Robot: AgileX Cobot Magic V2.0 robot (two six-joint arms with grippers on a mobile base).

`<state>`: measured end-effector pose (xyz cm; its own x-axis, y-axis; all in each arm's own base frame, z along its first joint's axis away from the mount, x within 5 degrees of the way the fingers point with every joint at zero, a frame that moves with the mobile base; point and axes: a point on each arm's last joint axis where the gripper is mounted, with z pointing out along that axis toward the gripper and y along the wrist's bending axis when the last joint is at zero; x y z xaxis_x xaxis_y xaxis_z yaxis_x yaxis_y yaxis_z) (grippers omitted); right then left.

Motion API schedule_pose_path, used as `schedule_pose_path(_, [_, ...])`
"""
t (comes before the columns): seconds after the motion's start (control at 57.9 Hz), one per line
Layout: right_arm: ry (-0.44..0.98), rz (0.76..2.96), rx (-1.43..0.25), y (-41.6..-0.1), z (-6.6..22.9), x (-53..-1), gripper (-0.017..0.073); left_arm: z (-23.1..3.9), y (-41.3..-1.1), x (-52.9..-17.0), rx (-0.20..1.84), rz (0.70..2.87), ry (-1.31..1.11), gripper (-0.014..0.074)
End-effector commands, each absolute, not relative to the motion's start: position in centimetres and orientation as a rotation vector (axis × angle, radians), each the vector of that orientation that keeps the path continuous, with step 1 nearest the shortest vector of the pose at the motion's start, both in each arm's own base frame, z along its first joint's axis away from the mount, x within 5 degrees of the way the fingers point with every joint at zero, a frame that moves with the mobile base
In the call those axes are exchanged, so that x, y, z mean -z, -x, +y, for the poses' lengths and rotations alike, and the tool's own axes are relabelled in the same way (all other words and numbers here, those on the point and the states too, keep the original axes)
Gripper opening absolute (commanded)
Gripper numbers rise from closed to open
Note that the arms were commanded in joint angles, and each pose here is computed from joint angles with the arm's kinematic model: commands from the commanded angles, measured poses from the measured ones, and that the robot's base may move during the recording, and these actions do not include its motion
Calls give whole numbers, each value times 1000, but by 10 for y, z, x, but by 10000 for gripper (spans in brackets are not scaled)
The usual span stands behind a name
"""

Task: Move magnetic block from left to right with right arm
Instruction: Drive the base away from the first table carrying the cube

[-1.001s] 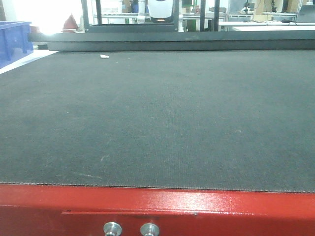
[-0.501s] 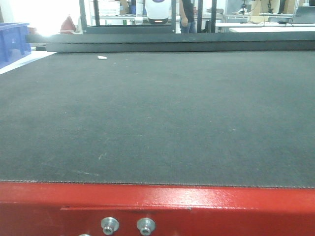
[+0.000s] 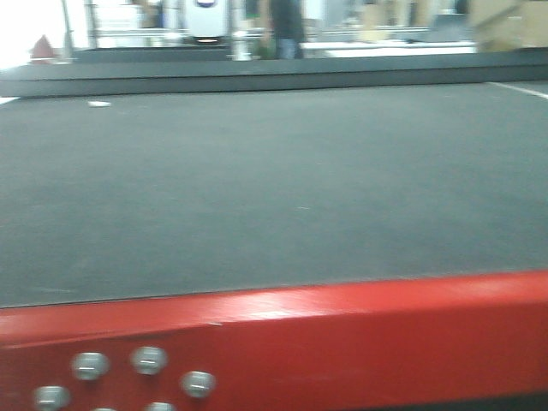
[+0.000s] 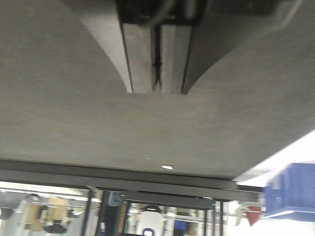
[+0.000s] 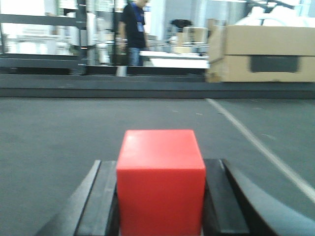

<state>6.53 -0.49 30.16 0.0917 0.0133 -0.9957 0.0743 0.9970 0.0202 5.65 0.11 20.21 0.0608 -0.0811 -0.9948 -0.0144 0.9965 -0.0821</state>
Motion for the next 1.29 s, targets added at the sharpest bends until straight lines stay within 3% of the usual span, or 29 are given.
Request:
schedule_pose_path(0.0, [-66,1363,65,-63,-5,-319,274,1,-55,-209,61,1415,80,-117])
schedule_pose_path(1.277, [-66,1363,65,-63,-5,-319,274,1,-55,-209,61,1415,80,-117])
